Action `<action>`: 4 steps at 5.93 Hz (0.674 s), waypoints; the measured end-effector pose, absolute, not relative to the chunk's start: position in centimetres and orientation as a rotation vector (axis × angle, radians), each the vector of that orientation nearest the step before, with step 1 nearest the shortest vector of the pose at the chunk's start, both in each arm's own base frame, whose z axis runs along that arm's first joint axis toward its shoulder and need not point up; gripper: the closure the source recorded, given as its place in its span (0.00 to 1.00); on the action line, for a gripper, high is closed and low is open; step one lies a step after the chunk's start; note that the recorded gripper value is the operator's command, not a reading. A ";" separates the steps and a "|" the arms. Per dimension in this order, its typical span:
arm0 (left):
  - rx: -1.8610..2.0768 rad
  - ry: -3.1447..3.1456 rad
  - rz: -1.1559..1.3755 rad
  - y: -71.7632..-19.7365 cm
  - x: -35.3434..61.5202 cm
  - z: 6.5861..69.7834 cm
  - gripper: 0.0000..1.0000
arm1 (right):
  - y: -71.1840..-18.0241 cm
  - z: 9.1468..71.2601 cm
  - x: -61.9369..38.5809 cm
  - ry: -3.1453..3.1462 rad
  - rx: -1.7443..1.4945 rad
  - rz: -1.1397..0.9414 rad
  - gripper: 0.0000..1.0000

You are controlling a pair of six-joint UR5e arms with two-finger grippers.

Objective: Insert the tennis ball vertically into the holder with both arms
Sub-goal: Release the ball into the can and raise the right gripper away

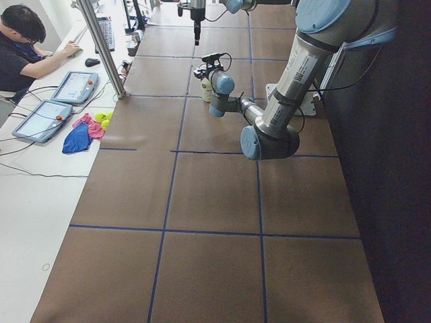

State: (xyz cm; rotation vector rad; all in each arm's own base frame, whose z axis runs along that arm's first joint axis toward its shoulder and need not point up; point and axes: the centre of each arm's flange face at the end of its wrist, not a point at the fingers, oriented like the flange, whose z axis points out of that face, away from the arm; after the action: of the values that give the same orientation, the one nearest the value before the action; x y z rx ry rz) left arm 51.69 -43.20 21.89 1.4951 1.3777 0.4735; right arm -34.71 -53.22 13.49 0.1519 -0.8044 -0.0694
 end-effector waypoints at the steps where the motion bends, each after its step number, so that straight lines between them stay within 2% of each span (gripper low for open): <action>1: 1.517 1.394 0.465 -42.9 50.8 20.7 0.02 | -55.2 17.4 -31.0 -0.772 0.167 -0.123 0.00; 3: 1.562 1.390 0.440 -43.8 48.3 19.0 0.02 | -58.1 24.5 -24.7 -0.695 0.189 -0.217 0.00; 4: 1.563 1.339 0.425 -45.9 46.7 18.8 0.01 | -59.6 28.4 -21.0 -0.658 0.189 -0.264 0.00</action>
State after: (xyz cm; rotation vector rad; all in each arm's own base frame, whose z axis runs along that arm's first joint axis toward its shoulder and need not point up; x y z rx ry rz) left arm 46.70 -45.89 18.84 1.5630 1.3389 0.4255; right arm -20.96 -59.56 28.40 0.1885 -0.6582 -0.2639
